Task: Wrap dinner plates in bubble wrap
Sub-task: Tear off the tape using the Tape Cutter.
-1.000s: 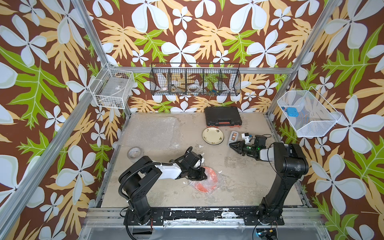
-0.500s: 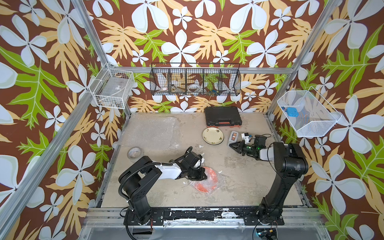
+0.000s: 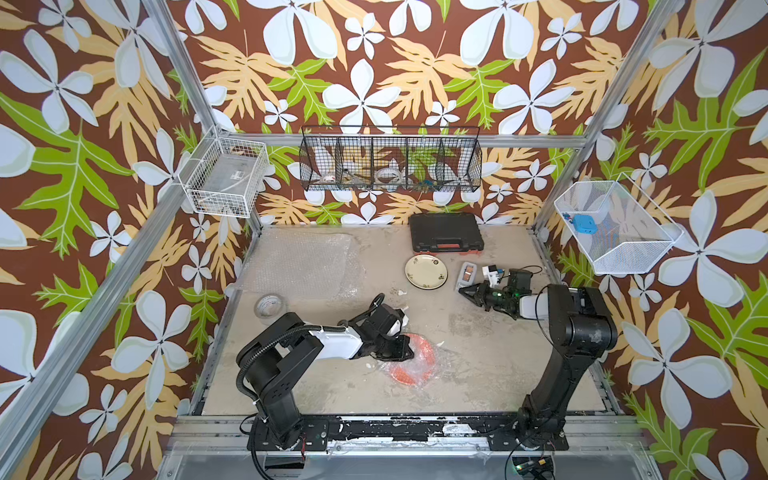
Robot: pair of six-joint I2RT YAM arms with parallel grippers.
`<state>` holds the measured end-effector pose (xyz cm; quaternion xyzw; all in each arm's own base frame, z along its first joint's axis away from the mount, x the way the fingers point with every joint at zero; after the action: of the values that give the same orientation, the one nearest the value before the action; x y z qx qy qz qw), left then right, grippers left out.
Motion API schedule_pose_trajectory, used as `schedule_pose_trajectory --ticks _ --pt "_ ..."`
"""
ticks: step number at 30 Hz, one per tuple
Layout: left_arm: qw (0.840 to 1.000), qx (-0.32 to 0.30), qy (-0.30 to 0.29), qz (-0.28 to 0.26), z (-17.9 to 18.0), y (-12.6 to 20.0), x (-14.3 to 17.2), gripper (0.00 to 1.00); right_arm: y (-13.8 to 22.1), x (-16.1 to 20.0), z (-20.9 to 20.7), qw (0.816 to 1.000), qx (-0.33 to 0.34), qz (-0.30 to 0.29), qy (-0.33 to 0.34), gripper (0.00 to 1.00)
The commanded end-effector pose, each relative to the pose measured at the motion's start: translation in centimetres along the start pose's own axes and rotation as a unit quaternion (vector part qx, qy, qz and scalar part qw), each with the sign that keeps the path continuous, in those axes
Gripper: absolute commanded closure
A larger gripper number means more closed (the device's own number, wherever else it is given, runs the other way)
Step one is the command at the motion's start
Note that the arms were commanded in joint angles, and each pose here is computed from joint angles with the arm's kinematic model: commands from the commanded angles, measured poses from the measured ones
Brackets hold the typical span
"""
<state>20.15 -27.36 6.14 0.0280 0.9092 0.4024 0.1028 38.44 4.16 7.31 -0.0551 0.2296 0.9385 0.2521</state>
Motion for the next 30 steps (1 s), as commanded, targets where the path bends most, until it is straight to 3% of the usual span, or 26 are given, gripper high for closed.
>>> schedule_pose_trajectory --ticks 1,7,15,23,30 --pt "0.988 -0.122 0.063 0.075 4.3 0.3 3.8 0.93 -0.2 0.8 -1.9 0.996 0.081 0.013 -0.023 1.00" --pt "0.987 -0.122 0.065 0.075 4.4 0.3 3.9 0.93 -0.1 0.3 -2.9 0.988 0.148 0.017 -0.030 1.00" --pt "0.988 -0.123 0.066 0.072 4.3 0.4 3.8 0.93 0.9 -0.8 -1.8 0.983 0.185 -0.005 -0.007 1.00" --pt "0.989 -0.120 0.070 0.056 4.2 0.5 3.5 0.93 3.7 -1.2 4.6 0.986 0.145 -0.044 0.064 1.00" --pt "0.991 -0.105 0.077 0.043 4.0 0.6 3.3 0.93 6.3 3.2 10.4 0.985 0.119 -0.032 0.118 1.00"
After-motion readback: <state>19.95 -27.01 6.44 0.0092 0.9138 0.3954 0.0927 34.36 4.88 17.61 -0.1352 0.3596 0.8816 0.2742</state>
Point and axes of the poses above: each gripper's point midway between its finger pads, its own y axis back along the fingers, its own z axis along the line the jaws close on, x = y × z, the point moved 7 cm from there along y, back along the fingers
